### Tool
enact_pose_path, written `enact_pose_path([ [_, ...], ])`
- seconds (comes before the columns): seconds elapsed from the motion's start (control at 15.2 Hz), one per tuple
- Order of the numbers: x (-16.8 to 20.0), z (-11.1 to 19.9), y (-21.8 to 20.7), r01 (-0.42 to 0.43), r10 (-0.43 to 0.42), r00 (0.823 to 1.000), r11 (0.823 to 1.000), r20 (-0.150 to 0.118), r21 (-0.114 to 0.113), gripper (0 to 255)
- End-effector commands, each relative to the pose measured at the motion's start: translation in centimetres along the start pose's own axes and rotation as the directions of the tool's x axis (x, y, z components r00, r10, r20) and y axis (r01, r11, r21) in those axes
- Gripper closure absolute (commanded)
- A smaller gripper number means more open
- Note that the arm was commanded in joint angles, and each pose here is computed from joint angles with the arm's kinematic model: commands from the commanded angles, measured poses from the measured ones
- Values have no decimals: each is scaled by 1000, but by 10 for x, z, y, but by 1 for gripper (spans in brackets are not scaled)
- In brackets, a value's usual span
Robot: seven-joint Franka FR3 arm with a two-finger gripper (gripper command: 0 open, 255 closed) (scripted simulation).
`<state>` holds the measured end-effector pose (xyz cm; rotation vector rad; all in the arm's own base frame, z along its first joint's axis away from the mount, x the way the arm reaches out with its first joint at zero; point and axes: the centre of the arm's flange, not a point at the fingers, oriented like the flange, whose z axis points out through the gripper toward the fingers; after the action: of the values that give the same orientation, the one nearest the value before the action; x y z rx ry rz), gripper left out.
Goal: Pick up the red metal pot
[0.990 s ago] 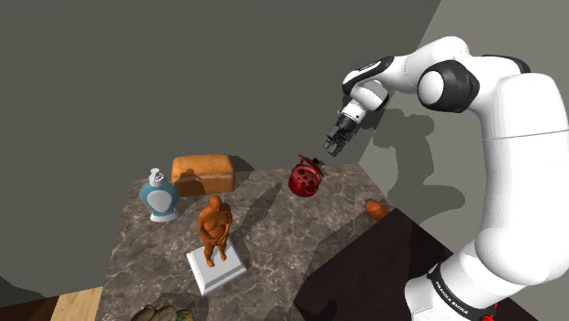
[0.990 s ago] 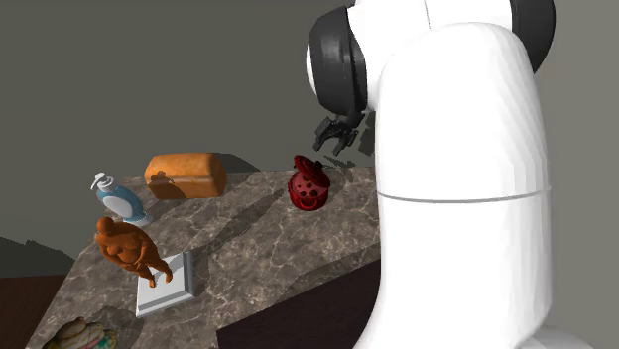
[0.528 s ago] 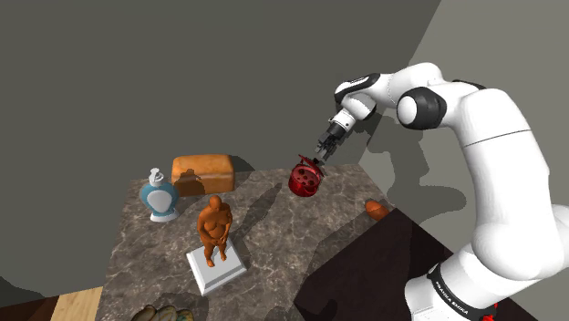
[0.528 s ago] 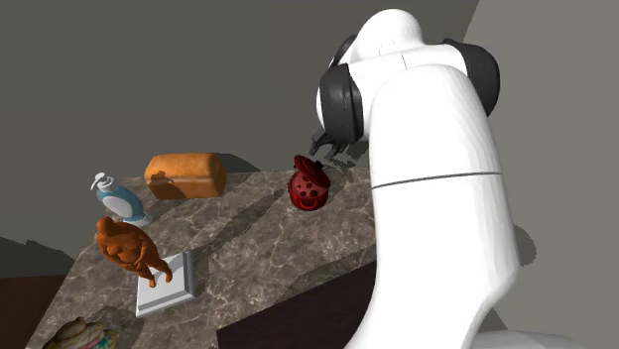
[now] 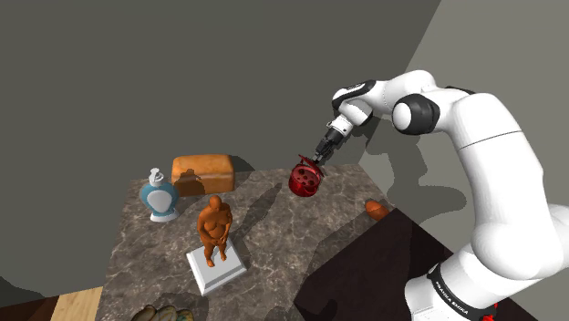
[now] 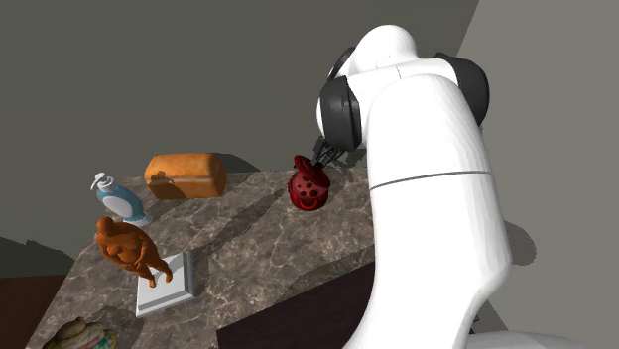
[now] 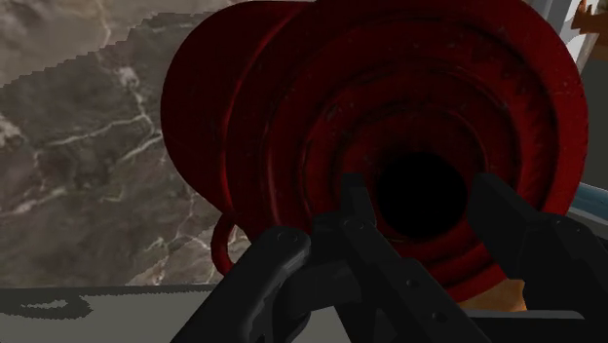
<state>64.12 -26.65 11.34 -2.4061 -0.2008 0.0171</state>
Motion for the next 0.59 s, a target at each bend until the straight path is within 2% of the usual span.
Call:
enact_pose_path([
  [0.0, 0, 1, 0, 0, 0, 1000, 1000, 0, 0, 255],
  [0.53, 0, -4, -3, 0, 0, 1000, 1000, 0, 0, 255],
])
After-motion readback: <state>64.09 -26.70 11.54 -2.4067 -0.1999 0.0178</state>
